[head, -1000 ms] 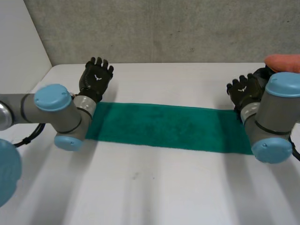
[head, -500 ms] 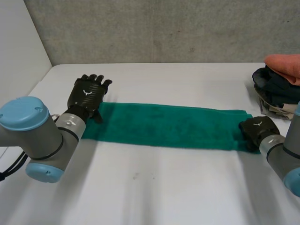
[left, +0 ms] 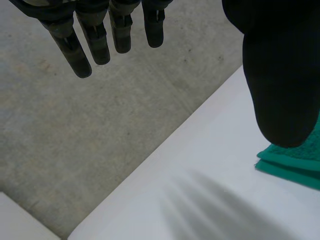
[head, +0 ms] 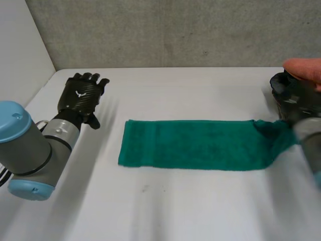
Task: Fold the laundry.
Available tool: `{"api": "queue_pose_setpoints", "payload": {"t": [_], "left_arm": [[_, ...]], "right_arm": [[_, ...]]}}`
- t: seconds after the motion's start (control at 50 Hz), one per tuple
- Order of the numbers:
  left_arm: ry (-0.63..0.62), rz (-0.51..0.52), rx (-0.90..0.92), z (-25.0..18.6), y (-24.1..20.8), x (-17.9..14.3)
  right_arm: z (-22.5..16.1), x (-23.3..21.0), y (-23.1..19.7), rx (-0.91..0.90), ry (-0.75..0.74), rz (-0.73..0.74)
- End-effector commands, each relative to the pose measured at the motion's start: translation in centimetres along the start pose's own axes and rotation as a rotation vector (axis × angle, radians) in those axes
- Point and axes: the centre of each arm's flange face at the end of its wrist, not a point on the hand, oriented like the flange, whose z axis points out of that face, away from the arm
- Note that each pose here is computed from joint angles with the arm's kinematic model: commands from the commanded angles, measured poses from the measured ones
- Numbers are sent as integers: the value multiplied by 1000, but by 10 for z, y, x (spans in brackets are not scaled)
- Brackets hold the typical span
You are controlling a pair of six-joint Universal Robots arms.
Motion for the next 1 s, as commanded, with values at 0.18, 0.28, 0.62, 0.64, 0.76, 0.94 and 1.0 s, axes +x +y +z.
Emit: {"api": "queue_pose_setpoints", "payload": {"t": [0.18, 0.28, 0.62, 0.64, 0.76, 0.94, 1.0], "left_arm": [[-9, -3, -14, -13, 0, -4], [-4, -4, -19, -14, 1, -2], [13, -1, 12, -13, -6, 5], [20, -3, 14, -13, -7, 8], [117, -9, 42, -18, -14, 41], [208, -39, 39, 10, 4, 87], [187, -31, 22, 25, 14, 92]], "right_arm": [[-104, -183, -202, 884, -390, -69], [-107, -200, -198, 829, -472, -72], [-76, -106, -126, 247, -449, 540], [-76, -107, -120, 223, -455, 541], [-66, -107, -79, 96, -443, 539], [-57, -102, -65, 83, -386, 541], [-58, -102, -65, 78, -389, 553]]}}
